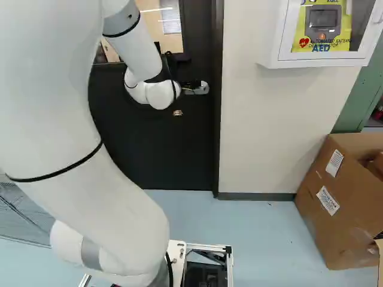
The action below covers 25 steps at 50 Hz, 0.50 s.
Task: Open the door and move inside
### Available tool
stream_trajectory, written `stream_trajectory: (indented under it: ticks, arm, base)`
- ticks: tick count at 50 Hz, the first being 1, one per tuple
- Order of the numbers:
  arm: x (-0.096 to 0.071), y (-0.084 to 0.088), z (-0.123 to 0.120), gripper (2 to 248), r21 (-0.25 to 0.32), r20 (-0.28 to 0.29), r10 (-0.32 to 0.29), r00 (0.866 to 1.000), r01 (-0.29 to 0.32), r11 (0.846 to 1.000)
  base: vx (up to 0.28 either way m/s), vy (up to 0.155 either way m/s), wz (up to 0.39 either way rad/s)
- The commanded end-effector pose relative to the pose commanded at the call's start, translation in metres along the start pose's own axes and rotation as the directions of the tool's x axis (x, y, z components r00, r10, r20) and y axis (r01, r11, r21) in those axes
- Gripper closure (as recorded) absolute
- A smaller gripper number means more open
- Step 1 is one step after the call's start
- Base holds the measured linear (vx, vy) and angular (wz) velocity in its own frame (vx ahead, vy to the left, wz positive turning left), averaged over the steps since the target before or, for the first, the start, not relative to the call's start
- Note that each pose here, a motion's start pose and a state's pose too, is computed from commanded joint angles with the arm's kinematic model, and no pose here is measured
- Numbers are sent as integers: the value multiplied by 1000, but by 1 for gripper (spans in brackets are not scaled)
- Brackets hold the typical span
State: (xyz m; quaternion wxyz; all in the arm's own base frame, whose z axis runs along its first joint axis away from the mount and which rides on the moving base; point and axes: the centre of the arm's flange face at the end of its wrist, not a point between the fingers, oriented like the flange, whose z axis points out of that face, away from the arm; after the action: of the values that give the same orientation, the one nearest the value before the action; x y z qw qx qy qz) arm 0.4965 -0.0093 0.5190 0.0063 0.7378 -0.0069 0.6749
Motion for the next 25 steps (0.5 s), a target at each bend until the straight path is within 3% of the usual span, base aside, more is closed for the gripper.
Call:
stream_trajectory:
  ticks: [25]
  arm:
    - [-25, -5, 10, 3, 10, 52, -1, 999, 1, 1000]
  base:
    - [0, 0, 0]
